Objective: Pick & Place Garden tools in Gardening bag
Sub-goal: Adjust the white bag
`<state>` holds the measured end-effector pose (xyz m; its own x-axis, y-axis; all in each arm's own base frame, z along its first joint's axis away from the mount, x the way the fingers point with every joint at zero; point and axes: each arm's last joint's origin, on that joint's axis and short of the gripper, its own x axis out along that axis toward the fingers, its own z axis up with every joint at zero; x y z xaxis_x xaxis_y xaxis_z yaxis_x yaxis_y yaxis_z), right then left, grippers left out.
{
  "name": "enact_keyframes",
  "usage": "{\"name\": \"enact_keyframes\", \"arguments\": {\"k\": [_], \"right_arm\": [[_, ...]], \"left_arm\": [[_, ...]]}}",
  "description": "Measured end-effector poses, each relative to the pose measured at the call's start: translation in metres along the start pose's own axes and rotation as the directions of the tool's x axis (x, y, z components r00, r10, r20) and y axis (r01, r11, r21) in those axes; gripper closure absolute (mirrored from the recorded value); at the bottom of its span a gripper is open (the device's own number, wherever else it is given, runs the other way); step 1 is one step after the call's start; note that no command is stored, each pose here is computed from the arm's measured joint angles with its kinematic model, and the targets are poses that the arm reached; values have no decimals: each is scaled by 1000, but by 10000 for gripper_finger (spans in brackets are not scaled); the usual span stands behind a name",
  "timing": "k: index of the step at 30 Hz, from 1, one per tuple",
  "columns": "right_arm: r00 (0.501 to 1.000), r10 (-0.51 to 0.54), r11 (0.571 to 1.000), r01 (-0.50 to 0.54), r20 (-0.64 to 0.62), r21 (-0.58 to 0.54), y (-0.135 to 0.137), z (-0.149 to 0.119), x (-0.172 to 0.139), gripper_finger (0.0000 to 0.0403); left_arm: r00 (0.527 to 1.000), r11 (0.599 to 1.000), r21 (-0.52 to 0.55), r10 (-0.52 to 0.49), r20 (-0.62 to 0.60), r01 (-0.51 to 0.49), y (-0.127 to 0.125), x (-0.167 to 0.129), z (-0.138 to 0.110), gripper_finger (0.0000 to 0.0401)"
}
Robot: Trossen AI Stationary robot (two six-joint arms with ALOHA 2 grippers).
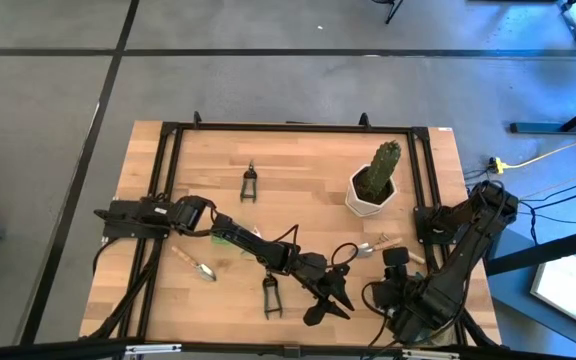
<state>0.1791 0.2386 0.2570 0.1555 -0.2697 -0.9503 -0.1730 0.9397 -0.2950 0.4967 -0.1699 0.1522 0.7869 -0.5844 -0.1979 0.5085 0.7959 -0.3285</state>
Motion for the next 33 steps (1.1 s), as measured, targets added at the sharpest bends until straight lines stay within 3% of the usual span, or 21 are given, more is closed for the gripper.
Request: {"name": "enact_keyframes", "arguments": {"k": [6, 10, 23, 33], "right_arm": [[1000, -8, 1000, 8, -12, -3, 0, -1, 1, 355], [1000, -18, 998, 19, -24, 58, -3, 1, 2, 376], [994, -57, 964, 80, -97, 254, -21, 8, 7, 384], [980, -10, 915, 88, -197, 393, -28, 8, 8, 385]], "left_arm": [[1000, 1000, -1, 1, -4, -1, 0, 0, 0, 283], [1000, 1000, -2, 2, -6, -2, 0, 0, -1, 283], [1000, 1000, -2, 2, -6, -3, 0, 0, -1, 283], [1000, 1000, -2, 2, -6, -2, 0, 0, 0, 283]]}}
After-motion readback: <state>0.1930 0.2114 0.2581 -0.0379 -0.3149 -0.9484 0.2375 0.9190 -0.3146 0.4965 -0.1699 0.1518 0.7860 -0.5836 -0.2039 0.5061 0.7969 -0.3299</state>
